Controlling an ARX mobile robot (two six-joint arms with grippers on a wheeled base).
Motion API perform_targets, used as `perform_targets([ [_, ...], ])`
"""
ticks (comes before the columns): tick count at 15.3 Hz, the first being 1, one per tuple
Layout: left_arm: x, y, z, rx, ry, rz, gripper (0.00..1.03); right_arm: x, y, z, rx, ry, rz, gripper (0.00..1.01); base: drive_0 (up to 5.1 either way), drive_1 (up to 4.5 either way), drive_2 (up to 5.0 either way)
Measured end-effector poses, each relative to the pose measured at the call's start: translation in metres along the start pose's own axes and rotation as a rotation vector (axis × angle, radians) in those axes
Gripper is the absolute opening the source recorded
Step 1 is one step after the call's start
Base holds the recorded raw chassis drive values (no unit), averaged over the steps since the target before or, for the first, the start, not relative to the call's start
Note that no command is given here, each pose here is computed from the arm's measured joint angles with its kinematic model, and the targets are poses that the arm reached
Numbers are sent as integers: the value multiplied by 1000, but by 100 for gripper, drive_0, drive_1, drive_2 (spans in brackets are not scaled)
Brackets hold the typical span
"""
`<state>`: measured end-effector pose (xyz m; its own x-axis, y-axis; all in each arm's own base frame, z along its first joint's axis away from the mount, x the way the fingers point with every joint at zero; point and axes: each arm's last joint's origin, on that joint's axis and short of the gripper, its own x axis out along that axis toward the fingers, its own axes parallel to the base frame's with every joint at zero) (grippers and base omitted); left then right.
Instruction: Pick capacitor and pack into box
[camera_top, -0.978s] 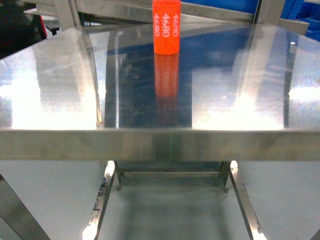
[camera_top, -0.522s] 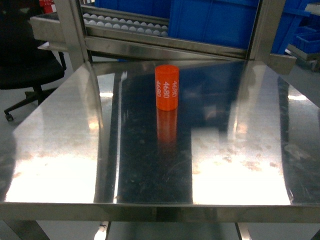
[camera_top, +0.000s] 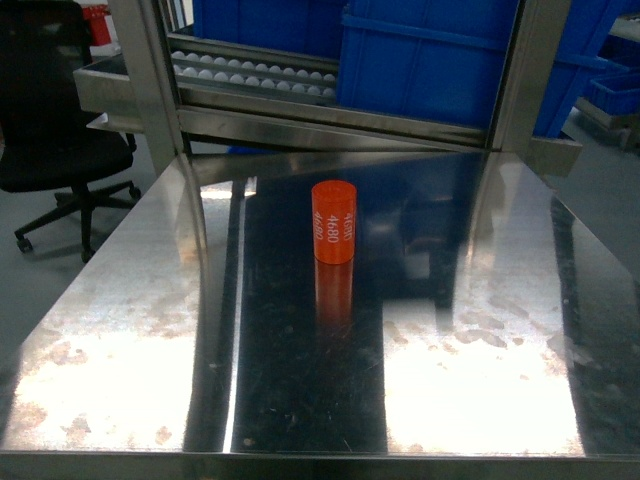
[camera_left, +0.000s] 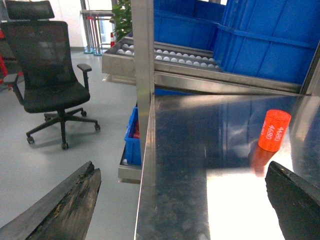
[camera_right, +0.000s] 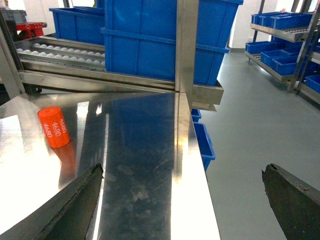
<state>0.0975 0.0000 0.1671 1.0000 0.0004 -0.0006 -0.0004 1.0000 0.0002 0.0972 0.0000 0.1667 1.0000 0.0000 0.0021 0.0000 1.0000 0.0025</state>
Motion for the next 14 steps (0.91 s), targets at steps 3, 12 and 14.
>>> perform_targets([
  [3,0,0,0,0,0,0,98,0,0,0,0,0,0,98,0,0,0],
  [12,0,0,0,0,0,0,98,0,0,0,0,0,0,98,0,0,0],
  [14,1,-2,-4,-25,116,92,98,0,0,0,0,0,-2,98,0,0,0],
])
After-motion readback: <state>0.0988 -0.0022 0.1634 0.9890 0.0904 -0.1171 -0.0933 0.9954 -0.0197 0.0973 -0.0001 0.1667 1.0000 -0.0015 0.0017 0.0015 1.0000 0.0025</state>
